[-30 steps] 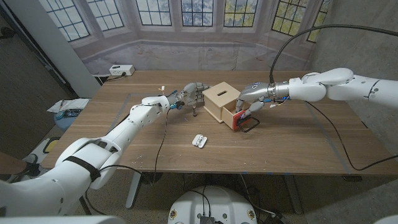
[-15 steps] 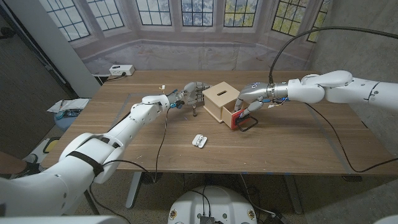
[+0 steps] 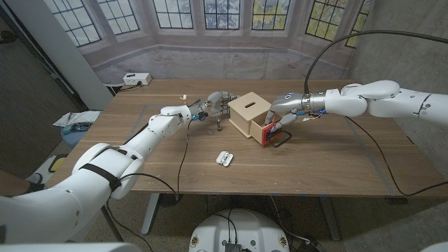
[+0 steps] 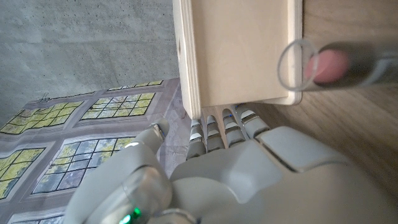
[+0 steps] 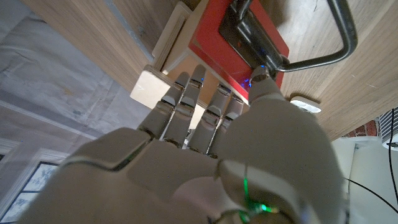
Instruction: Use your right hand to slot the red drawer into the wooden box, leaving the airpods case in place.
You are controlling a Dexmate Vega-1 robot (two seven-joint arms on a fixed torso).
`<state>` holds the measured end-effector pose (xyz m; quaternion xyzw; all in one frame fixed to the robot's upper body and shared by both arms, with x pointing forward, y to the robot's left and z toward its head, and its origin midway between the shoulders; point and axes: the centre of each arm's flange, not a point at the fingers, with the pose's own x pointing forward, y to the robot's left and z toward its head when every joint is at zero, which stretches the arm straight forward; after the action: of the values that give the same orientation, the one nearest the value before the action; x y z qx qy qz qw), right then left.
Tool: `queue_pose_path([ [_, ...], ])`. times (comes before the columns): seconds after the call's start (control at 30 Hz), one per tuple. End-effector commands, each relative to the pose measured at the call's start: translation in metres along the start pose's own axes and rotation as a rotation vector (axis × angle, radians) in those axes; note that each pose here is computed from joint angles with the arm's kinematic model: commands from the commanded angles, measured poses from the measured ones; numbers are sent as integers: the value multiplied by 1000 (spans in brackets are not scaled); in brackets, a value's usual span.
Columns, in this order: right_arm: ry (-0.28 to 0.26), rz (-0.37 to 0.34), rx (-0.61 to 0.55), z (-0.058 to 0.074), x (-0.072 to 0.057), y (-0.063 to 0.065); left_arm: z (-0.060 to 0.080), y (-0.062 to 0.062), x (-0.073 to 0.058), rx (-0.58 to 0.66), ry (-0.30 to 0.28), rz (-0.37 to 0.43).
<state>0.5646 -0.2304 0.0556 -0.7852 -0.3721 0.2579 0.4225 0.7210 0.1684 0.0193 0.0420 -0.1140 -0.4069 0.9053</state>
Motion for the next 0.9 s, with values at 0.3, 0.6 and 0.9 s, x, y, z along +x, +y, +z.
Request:
queue_pose_path([
  [0.3,25,14,10,2,-1,-3,3,-1,5,23,2,-30],
  [0.6,41,16,10,2,-4,-5,3,-1,6,25,3,-31],
  [0.9,83,7,9,6,-16,-10,5,-2,11,29,5,-43],
])
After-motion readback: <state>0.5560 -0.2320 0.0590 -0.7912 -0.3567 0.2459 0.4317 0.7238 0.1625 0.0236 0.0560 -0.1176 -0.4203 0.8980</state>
